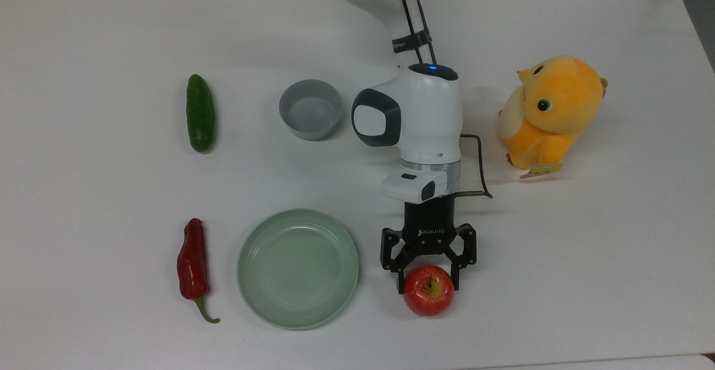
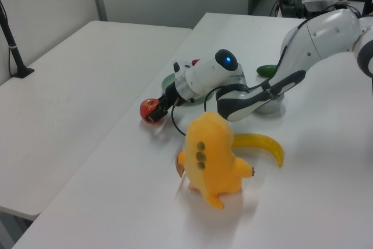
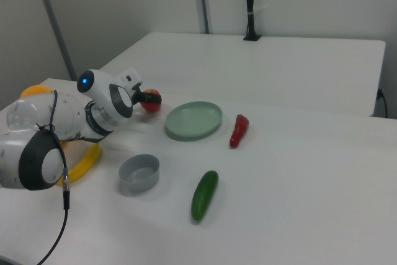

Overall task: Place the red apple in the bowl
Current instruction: 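Close the gripper on the red apple and lift it, then carry the held apple over the small grey bowl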

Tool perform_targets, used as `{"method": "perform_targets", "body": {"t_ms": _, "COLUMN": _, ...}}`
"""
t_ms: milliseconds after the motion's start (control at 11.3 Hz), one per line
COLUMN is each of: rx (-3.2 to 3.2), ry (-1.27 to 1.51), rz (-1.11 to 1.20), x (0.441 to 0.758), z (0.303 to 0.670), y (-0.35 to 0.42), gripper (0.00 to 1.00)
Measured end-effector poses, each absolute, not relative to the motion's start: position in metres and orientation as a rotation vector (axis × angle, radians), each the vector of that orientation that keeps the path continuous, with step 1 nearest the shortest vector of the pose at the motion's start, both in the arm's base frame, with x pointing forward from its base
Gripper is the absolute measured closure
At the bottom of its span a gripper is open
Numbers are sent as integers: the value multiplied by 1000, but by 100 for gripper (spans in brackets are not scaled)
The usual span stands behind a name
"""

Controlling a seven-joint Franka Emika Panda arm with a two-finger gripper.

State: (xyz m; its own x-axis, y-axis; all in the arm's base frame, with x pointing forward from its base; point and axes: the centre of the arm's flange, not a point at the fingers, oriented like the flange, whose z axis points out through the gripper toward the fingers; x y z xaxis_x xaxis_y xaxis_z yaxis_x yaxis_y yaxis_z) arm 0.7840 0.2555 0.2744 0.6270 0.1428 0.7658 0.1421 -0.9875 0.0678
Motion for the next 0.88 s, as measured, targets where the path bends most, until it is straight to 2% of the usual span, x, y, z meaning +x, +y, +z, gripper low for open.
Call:
{"method": "perform_targets", "body": {"t_ms": 88, "rx": 2819, "ry": 270, "rz": 1337, "x": 784, "z": 275, "y": 257, "gripper": 14}}
{"method": "perform_targets", "body": {"t_ms": 177, "rx": 2806, "ry": 289, "rz": 1337, "x": 783, "z": 275, "y": 258, "gripper": 15}}
{"method": "perform_targets", "body": {"t_ms": 531, "rx": 2789, "ry": 311, "rz": 1351, "x": 782, "z": 283, "y": 260, "gripper": 15}}
{"method": "perform_targets", "body": {"t_ms": 619, "rx": 2783, "ry": 310, "rz": 1369, "x": 782, "z": 295, "y": 261, "gripper": 15}}
{"method": "perform_targets", "body": {"t_ms": 884, "rx": 2765, "ry": 282, "rz": 1401, "x": 770, "z": 364, "y": 256, "gripper": 15}}
